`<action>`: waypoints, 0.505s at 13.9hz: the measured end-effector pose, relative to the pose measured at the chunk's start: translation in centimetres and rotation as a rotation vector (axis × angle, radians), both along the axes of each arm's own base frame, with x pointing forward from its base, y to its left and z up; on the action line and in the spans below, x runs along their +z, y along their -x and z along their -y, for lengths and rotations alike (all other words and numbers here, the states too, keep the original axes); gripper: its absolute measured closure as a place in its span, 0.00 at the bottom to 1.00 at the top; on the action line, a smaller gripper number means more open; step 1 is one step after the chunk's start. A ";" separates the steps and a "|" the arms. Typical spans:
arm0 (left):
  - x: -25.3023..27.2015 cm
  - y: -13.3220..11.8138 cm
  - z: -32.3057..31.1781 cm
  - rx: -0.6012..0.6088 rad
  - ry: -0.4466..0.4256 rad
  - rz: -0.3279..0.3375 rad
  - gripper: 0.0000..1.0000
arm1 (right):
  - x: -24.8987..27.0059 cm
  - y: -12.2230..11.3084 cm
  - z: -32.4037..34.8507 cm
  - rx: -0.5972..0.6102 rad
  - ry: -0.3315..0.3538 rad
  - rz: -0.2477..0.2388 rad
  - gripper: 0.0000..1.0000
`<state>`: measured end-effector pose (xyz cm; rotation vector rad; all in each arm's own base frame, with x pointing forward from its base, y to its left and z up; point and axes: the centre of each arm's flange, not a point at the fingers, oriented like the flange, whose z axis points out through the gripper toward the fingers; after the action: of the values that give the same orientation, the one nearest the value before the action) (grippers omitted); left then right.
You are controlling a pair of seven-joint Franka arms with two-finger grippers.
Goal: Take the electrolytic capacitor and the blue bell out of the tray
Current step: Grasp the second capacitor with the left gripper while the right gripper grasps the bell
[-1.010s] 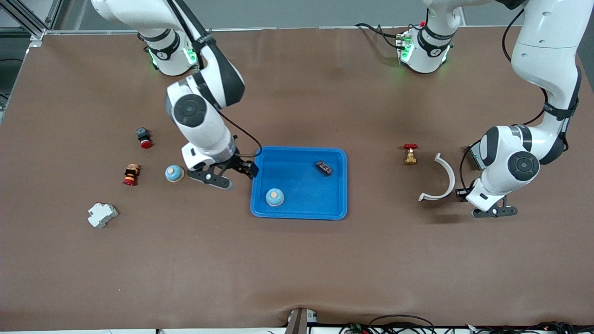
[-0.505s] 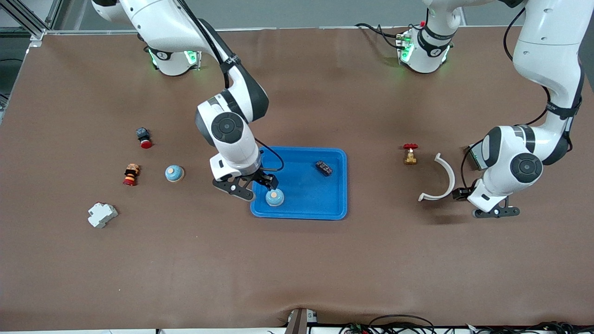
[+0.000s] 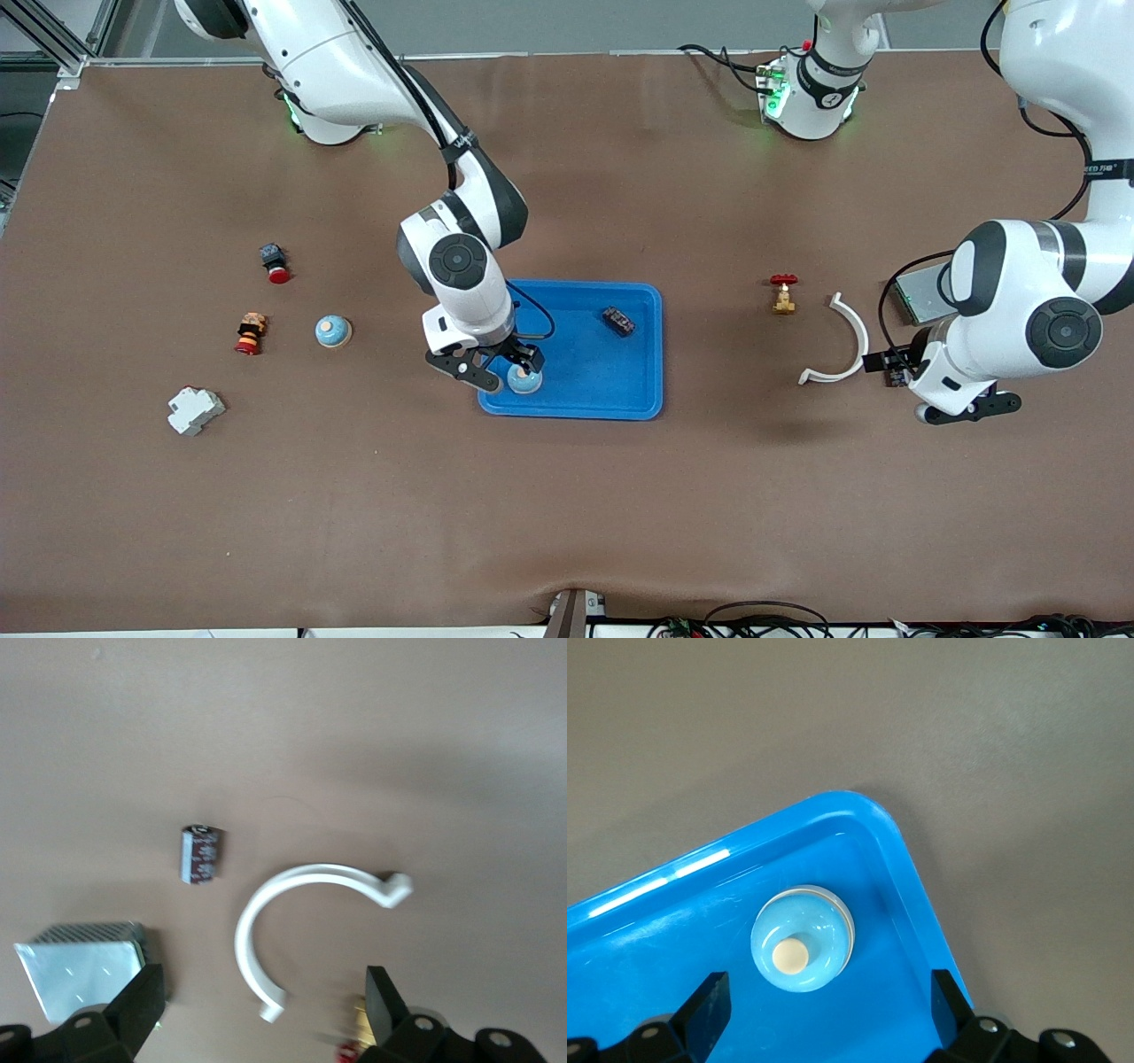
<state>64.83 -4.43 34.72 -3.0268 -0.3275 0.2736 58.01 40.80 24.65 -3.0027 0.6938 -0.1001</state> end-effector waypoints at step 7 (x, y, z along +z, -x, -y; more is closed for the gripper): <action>3.7 1.9 15.5 0.353 0.009 0.056 0.00 | -2.8 -0.3 -1.8 -0.011 0.006 -0.004 0.00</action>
<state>62.98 -19.89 38.47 -2.9728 -0.8693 0.2130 58.30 42.63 21.85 -3.0062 0.7112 -0.0964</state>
